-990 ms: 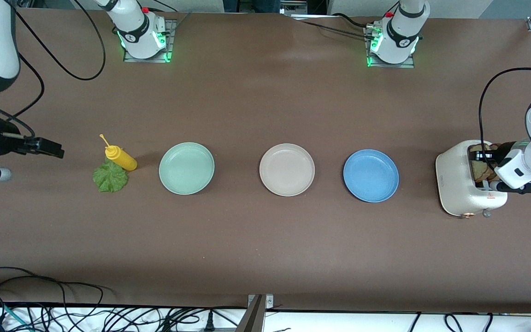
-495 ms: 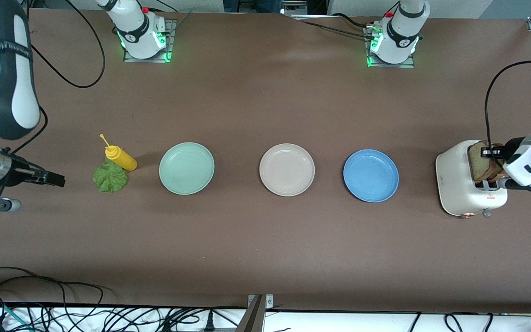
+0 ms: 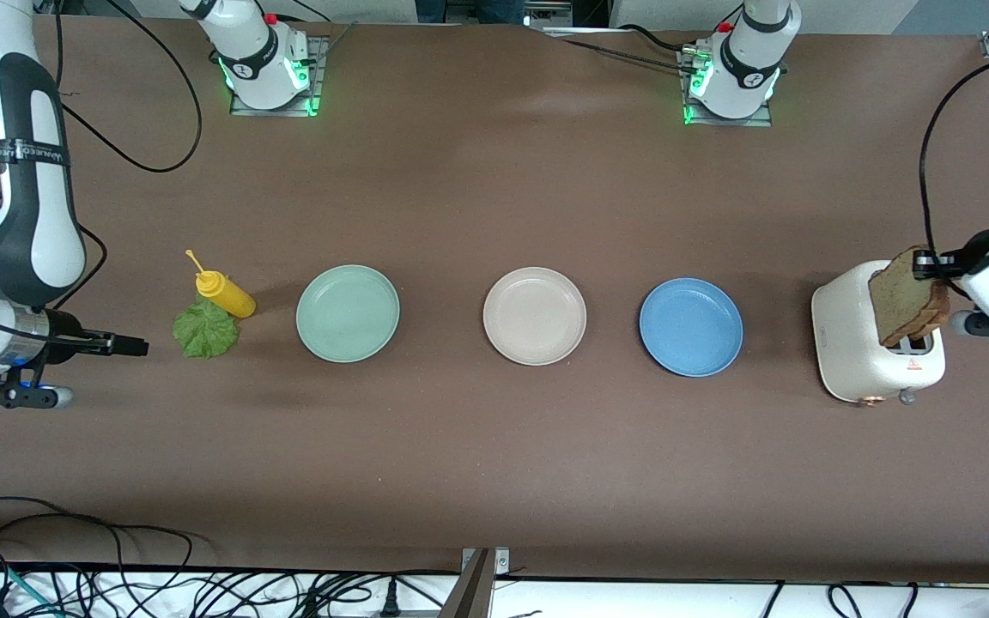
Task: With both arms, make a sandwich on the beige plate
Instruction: 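Lift the bread with the left gripper while the right gripper reaches the lettuce, then lower the bread onto the beige plate while the right gripper grasps lettuce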
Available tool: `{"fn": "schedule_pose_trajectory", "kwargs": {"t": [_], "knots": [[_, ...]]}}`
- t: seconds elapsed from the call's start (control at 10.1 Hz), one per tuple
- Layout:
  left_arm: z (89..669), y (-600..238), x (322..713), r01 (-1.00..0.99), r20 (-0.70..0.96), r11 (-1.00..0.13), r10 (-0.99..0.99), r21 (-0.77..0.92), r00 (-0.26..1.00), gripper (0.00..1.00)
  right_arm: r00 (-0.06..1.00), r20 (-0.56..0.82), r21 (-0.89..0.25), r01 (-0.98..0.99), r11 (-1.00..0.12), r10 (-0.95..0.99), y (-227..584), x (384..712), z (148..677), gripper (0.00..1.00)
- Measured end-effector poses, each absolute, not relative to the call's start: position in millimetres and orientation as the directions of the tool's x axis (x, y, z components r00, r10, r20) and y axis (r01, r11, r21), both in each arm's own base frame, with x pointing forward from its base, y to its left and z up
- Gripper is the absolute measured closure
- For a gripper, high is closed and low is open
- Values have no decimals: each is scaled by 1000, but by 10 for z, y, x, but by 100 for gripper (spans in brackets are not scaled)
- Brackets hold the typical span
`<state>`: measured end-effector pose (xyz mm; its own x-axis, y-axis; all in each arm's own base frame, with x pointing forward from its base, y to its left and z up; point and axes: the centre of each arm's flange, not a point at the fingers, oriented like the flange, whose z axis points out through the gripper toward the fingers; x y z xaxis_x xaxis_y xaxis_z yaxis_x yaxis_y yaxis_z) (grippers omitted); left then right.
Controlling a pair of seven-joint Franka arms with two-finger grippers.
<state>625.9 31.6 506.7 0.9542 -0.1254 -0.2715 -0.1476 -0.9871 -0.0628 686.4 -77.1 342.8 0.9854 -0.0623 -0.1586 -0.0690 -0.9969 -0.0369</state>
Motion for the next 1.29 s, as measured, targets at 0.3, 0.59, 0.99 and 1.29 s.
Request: {"fn": "schedule_pose_trajectory", "kwargs": {"t": [0.3,0.59,0.99,1.29], "knots": [[5086,-956,6228,-308,-253,-951,-298,-2,921,90,976,-207,-71,49,-996,63,-832,6765,3146,0],[4739,-1908,6113,-313,-289,-929,-360,197,887,90,957,-264,-100,93,-991,117,-885,6599,2858,0],[3912,-2347,6284,-65,-362,-787,-353,613,863,90,946,-284,-126,125,-984,156,-1034,6434,2547,0],[3016,-2409,6475,-22,-310,-649,-392,760,866,90,945,-268,-130,155,-979,185,-1032,6356,2265,0]]}}
